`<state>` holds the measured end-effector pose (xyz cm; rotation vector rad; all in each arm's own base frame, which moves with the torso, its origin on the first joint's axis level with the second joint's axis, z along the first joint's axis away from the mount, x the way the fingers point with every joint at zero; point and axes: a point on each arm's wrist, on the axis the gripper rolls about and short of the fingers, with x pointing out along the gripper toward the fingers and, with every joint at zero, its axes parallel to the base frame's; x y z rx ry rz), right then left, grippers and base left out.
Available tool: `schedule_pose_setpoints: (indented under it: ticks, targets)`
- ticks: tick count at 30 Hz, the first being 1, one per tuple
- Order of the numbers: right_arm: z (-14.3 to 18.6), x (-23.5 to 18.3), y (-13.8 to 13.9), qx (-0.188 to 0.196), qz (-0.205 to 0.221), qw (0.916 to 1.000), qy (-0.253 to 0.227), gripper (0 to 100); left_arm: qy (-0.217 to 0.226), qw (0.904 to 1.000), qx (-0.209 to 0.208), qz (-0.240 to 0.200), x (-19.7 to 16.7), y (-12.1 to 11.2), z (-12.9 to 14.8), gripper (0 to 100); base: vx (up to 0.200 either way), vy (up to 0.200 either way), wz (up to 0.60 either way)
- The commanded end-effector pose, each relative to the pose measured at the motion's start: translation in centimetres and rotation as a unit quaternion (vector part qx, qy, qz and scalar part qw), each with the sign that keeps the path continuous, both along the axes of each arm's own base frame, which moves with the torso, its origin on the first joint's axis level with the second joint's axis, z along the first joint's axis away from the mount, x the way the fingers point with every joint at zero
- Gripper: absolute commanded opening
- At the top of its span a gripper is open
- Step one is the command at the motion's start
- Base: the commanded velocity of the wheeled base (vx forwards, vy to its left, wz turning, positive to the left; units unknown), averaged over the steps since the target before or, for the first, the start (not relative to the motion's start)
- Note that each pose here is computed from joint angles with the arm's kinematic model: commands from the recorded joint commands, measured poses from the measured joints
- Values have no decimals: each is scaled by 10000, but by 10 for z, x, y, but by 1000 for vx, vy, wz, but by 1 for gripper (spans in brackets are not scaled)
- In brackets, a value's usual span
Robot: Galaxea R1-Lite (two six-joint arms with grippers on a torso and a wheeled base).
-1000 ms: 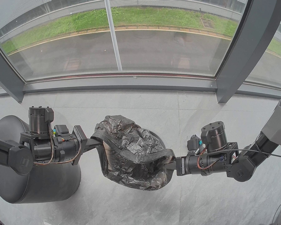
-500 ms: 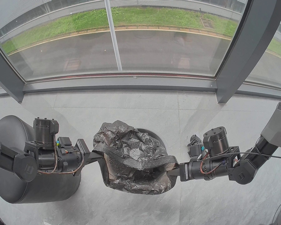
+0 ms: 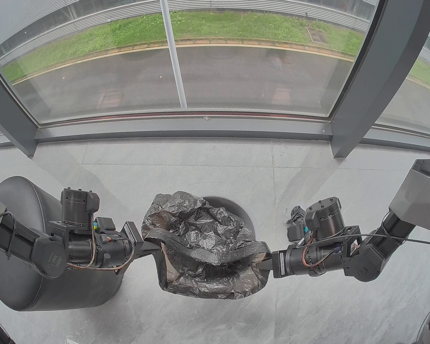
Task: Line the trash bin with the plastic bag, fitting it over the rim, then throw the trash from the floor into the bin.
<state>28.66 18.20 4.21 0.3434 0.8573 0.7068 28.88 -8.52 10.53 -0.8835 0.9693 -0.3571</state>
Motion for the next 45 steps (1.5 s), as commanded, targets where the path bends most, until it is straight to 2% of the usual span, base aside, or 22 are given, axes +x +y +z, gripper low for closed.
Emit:
schedule_pose_setpoints:
  ticks: [1,8,13,22,26,39,40,45]
  targets:
    - [-7,20,-4,-19,-167,9998,-70,0,77,9999,67,83,19,2,-12,0,0,0,0]
    - [-5,43,-12,-43,-311,9988,-375,0,-24,9994,288,213,50,2,-26,0,0,0,0]
    - [-2,47,-10,0,-319,9984,-465,0,-41,9986,447,277,57,2,-33,0,0,0,0]
    - [0,57,-7,-28,-457,9970,-618,0,-120,9980,508,370,61,7,-32,0,0,0,0]
    - [-1,66,-12,-77,-667,9953,-694,0,-210,9969,610,455,63,13,-31,0,0,0,0]
    - [-6,70,-23,-231,-800,9938,-733,0,-290,9966,607,482,65,14,-28,0,0,0,0]
    - [-6,70,-23,-247,-793,9937,-749,100,-305,9965,604,483,65,14,-27,0,0,0,0]
    - [-4,70,-23,-331,-919,9919,-813,100,-329,9966,598,454,63,12,-25,0,0,0,0]
